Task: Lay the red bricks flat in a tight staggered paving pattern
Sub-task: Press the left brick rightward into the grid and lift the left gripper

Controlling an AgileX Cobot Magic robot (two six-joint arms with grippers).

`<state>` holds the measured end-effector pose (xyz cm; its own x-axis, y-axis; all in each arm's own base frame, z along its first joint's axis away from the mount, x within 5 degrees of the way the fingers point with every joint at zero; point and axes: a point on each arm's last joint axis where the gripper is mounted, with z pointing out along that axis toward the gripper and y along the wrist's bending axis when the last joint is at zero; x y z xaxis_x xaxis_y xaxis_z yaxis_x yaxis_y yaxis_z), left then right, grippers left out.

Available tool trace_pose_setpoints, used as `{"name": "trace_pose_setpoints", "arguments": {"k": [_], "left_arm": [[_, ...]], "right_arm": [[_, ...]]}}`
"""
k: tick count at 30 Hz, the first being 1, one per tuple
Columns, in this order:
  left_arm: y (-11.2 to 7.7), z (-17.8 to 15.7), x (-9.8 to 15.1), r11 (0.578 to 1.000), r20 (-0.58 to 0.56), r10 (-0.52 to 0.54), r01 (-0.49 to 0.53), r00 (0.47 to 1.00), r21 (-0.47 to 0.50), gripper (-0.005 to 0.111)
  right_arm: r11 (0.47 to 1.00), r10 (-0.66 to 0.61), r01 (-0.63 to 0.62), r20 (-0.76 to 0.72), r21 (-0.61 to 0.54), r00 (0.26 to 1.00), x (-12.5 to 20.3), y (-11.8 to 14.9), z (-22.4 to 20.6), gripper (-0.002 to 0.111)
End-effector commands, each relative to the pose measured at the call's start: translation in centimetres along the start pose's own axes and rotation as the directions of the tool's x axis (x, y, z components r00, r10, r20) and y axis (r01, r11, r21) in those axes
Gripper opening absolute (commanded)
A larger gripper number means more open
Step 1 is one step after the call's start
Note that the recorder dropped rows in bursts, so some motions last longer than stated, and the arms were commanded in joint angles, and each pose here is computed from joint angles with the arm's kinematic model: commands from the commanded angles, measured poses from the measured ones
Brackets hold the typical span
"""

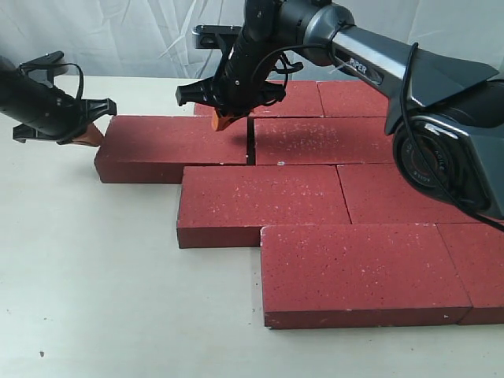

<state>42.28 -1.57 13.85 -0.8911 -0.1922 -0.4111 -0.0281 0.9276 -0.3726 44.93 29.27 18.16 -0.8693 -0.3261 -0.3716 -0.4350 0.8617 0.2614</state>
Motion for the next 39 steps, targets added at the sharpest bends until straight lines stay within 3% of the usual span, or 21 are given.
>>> {"name": "trace_pose_setpoints", "arguments": {"k": [1,19,28,39], "left_arm": [[-0.5,0.0,-0.1,1.0,0.012,-0.017,0.017,1.0,0.015,0.0],[-0.5,0.0,0.1,1.0,0.0,-0.012,0.012,1.0,0.016,0.0],[1.2,-0.4,-0.4,0.999,0.032,-0.013,0.014,0.999,-0.029,0.0],[-0.8,1.5,0.8,1.0,-0.038,-0.006,0.006,0.999,0.018,0.0]], "right_arm": [[1.0,0.003,-0.003,0.02,0.0,1.0,-0.3,-0.2,-0.6,-0.001],[1.0,0.003,-0.003,0.02,0.0,1.0,-0.3,-0.2,-0.6,-0.001],[1.0,0.003,-0.003,0.02,0.0,1.0,-0.3,-0.2,-0.6,-0.001],[1.0,0.003,-0.003,0.019,0.0,1.0,-0.3,-0.2,-0.6,-0.001]]}}
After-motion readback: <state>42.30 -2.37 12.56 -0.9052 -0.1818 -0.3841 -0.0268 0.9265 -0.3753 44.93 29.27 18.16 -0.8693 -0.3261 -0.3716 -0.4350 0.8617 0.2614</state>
